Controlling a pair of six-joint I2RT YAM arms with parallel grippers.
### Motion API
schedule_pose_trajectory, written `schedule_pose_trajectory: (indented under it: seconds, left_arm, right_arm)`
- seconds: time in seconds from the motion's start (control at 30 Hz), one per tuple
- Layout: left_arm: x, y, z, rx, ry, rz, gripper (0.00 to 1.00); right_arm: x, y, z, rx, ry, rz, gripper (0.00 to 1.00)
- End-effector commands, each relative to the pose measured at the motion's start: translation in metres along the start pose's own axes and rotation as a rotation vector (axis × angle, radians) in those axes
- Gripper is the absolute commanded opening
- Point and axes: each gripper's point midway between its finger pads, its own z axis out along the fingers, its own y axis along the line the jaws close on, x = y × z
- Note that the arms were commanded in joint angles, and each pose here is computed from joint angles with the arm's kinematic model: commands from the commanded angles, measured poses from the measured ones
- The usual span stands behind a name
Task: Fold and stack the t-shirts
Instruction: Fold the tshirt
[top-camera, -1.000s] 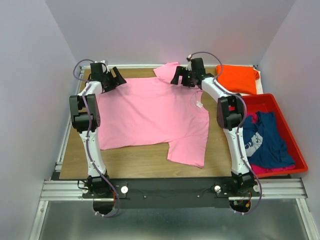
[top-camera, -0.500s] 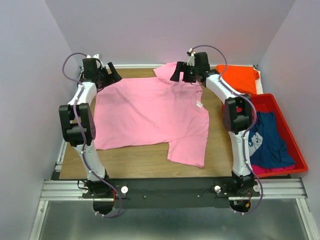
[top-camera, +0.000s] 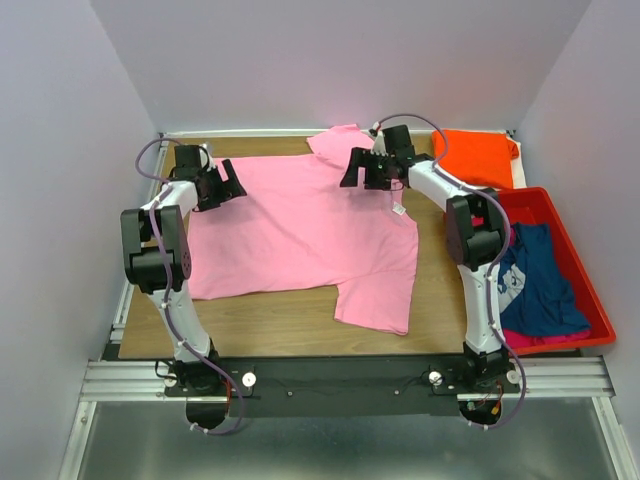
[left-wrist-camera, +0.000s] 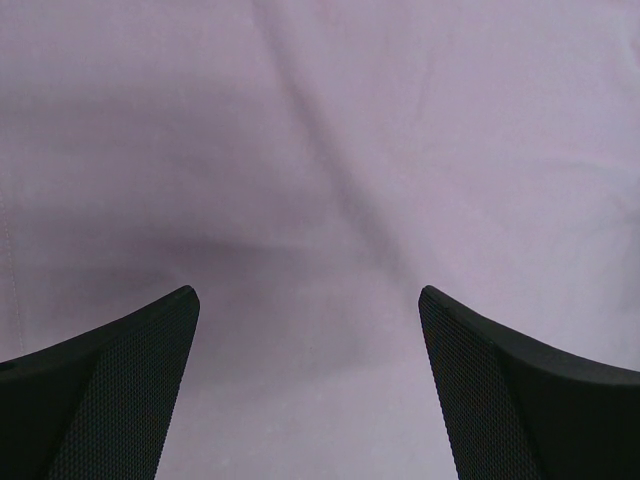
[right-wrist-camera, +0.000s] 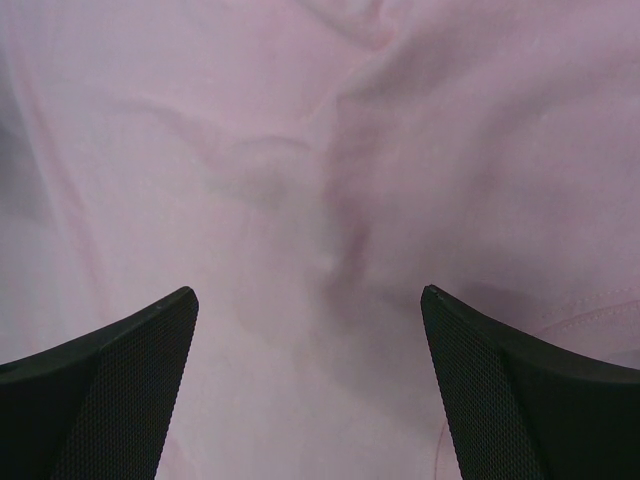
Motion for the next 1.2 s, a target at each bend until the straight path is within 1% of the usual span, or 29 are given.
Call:
schedule_pose_trajectory:
  seconds: [0.0, 0.27, 0.37, 0.43, 0.47, 0.57, 0.6, 0.63, 0.67, 0.73, 0.8, 0.83, 0.9, 0.93, 0.97, 1.0, 1.07, 1.17]
  left_arm:
    - [0.019, 0.013, 0.01, -0.01, 0.056, 0.005, 0.98]
    - [0.029, 0.026, 0.033, 0.01, 0.114, -0.014, 0.98]
    - [0.023, 0.029, 0.04, 0.006, 0.118, -0.009, 0.98]
    - [0.026, 0.031, 0.046, 0.007, 0.133, -0.014, 0.98]
    - [0.018, 0.03, 0.047, 0.011, 0.122, -0.011, 0.98]
    - [0.018, 0.031, 0.055, 0.019, 0.132, -0.023, 0.98]
    - [0.015, 0.029, 0.059, 0.032, 0.13, -0.021, 0.98]
    - [0.008, 0.027, 0.061, 0.04, 0.119, -0.018, 0.98]
    - [0.011, 0.027, 0.063, 0.044, 0.126, -0.021, 0.98]
    - [-0.004, 0.023, 0.068, 0.06, 0.099, -0.005, 0.98]
    - [-0.005, 0.023, 0.077, 0.079, 0.105, -0.004, 0.98]
    - [-0.016, 0.018, 0.078, 0.093, 0.084, 0.006, 0.98]
    - [-0.017, 0.016, 0.088, 0.113, 0.088, 0.007, 0.98]
    - [-0.031, 0.01, 0.09, 0.125, 0.063, 0.021, 0.98]
    - [-0.027, 0.011, 0.097, 0.127, 0.079, 0.02, 0.98]
    - [-0.039, 0.004, 0.098, 0.133, 0.055, 0.037, 0.98]
    - [-0.043, 0.001, 0.102, 0.135, 0.05, 0.05, 0.98]
    - [-0.061, -0.011, 0.095, 0.129, 0.004, 0.079, 0.98]
  right_arm:
    - [0.015, -0.004, 0.003, 0.019, 0.034, 0.044, 0.98]
    - [0.029, -0.027, 0.016, 0.117, 0.044, 0.138, 0.98]
    - [0.029, -0.037, 0.02, 0.146, 0.039, 0.155, 0.98]
    - [0.027, -0.041, 0.023, 0.157, 0.033, 0.163, 0.98]
    - [0.031, -0.049, 0.027, 0.167, 0.042, 0.184, 0.98]
    - [0.031, -0.059, 0.033, 0.171, 0.043, 0.236, 0.98]
    - [0.034, -0.07, 0.037, 0.177, 0.053, 0.261, 0.98]
    - [0.028, -0.077, 0.036, 0.182, 0.039, 0.288, 0.98]
    - [0.033, -0.079, 0.039, 0.186, 0.048, 0.292, 0.98]
    - [0.017, -0.09, 0.04, 0.193, 0.013, 0.307, 0.98]
    - [0.013, -0.097, 0.043, 0.199, 0.002, 0.31, 0.98]
    - [0.003, -0.099, 0.043, 0.197, -0.018, 0.31, 0.98]
    - [-0.005, -0.101, 0.045, 0.19, -0.033, 0.312, 0.98]
    - [-0.004, -0.105, 0.049, 0.189, -0.029, 0.317, 0.98]
    - [-0.015, -0.101, 0.049, 0.162, -0.046, 0.308, 0.98]
    - [-0.015, -0.104, 0.051, 0.156, -0.045, 0.306, 0.98]
    - [-0.028, -0.098, 0.051, 0.128, -0.065, 0.284, 0.98]
    - [-0.035, -0.094, 0.051, 0.103, -0.074, 0.248, 0.98]
